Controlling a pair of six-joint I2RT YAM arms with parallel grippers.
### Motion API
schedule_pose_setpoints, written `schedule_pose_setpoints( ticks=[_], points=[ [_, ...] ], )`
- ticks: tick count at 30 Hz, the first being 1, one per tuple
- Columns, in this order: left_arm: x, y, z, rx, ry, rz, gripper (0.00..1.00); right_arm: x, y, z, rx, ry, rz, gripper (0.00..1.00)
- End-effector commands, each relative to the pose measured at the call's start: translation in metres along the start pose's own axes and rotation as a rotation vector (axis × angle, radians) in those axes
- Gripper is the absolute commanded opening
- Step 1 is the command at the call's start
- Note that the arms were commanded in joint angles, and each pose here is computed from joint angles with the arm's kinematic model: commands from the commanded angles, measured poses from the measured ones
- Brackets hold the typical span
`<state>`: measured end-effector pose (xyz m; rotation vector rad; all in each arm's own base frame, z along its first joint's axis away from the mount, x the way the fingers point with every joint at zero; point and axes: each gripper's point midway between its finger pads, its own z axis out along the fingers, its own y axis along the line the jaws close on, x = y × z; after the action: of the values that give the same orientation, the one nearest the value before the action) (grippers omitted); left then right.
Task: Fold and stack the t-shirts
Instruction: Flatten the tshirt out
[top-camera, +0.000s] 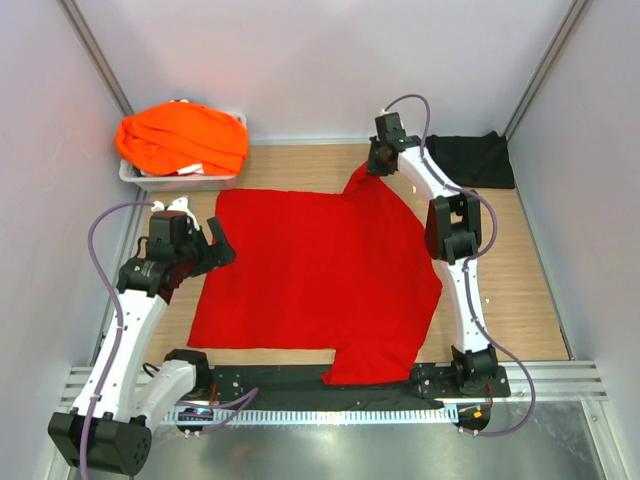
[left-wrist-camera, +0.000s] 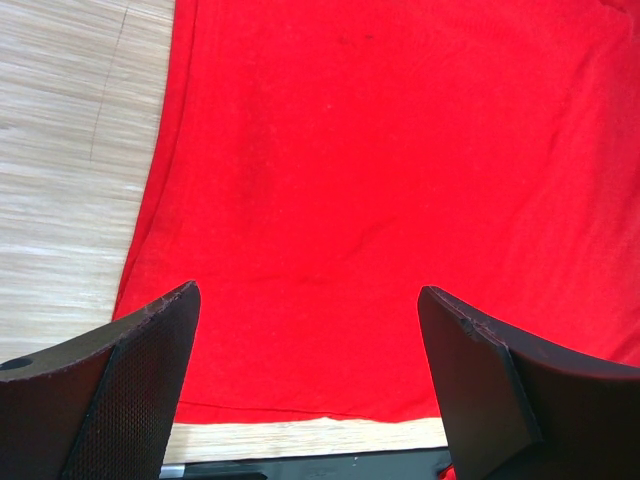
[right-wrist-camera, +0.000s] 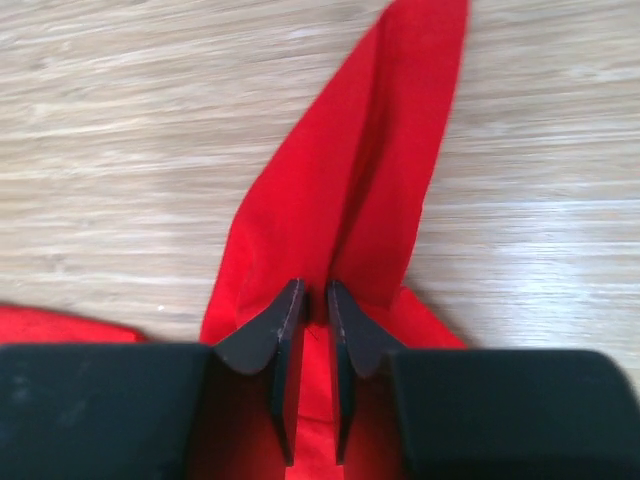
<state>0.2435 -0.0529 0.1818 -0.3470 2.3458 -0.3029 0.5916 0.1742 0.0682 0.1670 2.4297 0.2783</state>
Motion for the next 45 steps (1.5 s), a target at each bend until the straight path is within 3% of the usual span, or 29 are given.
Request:
schedule_pose_setpoints(
  ticks=[1,2,5,17,23,42,45],
  points=[
    [-0.012,-0.009,-0.004,0.042,-0.049,0.001,0.9,-0.009,0.017,-0.004,-0.063,-0.015,0.016,0.3],
    [-0.012,-0.009,-0.003,0.041,-0.048,0.001,0.91,-0.007,0.016,-0.003,-0.061,-0.009,0.016,0.43],
    [-0.012,-0.009,-0.004,0.042,-0.049,0.001,0.91,-0.005,0.015,-0.002,-0.049,-0.006,0.009,0.48],
    [-0.012,-0.009,-0.003,0.04,-0.05,-0.001,0.91,-0.003,0.012,-0.006,-0.042,-0.001,0.011,0.48],
    [-0.012,-0.009,-0.004,0.042,-0.051,0.001,0.9,-0.008,0.02,-0.007,-0.065,-0.007,0.01,0.42],
    [-0.012,-0.009,-0.004,0.04,-0.053,0.0,0.9,-0.022,0.034,-0.022,-0.099,-0.038,0.004,0.47],
    [-0.013,-0.009,-0.004,0.042,-0.054,0.0,0.9,-0.011,0.031,-0.015,-0.097,-0.012,0.005,0.43]
  ],
)
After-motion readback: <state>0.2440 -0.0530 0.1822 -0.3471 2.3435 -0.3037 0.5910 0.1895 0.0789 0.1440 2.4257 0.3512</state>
